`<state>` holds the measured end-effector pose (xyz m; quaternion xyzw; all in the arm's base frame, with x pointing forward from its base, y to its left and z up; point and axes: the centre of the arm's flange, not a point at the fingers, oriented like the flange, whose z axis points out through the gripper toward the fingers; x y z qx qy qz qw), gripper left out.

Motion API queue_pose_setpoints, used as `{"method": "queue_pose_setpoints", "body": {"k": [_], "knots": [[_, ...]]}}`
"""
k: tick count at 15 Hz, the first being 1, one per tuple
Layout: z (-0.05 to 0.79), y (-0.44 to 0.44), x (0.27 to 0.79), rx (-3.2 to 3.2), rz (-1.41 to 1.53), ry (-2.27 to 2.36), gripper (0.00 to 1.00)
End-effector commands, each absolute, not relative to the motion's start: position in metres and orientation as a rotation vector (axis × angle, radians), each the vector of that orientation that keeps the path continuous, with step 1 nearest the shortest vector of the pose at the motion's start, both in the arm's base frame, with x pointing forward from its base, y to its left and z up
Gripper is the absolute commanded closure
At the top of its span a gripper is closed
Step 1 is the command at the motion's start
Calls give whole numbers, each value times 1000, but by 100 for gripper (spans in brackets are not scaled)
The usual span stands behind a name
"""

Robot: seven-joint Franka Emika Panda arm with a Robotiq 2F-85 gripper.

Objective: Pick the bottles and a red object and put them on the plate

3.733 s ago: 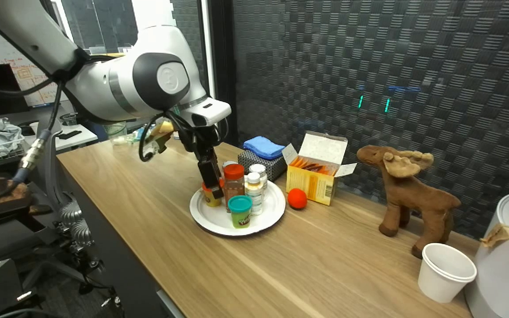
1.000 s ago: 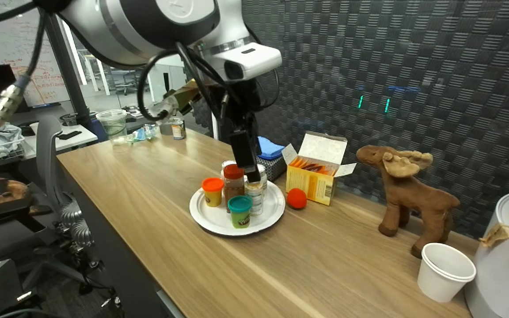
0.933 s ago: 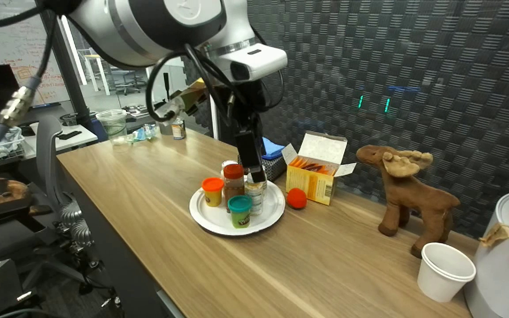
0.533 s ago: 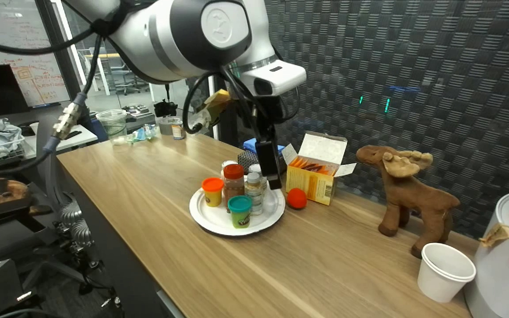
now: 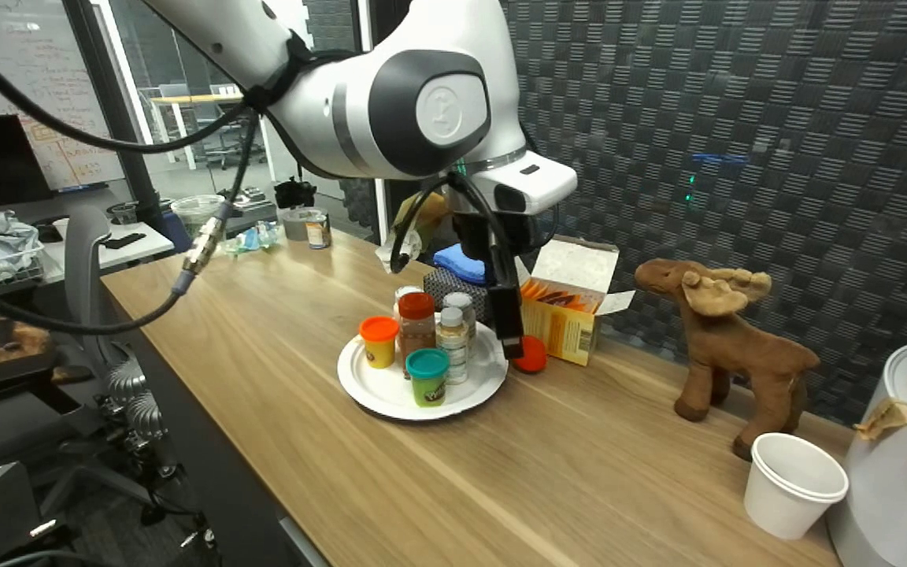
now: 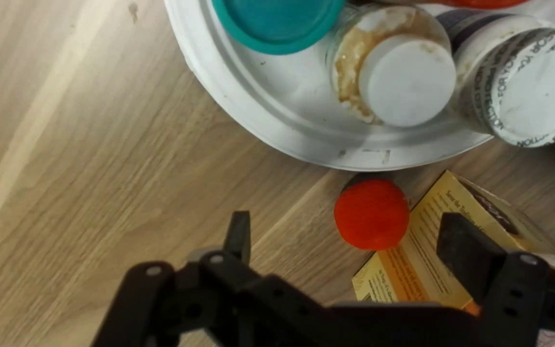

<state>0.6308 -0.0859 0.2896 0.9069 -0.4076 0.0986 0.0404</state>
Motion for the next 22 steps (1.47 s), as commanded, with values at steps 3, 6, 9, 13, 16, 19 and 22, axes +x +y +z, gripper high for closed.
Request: {"method": "queue_pose_setpoints", "body": {"k": [3, 6, 9, 13, 16, 19, 22], "knots": [[278, -103, 656, 2829, 268, -1262, 0], [267, -106, 659, 2850, 243, -1265, 0], [258, -104, 663, 2857, 233, -1245, 0], [251, -103, 669, 2849, 245, -1214, 0], [248, -104, 672, 2843, 255, -1207, 26], [252, -103, 675, 2840, 280, -1201, 51], [253, -101, 676, 2839, 291, -1193, 73]]}}
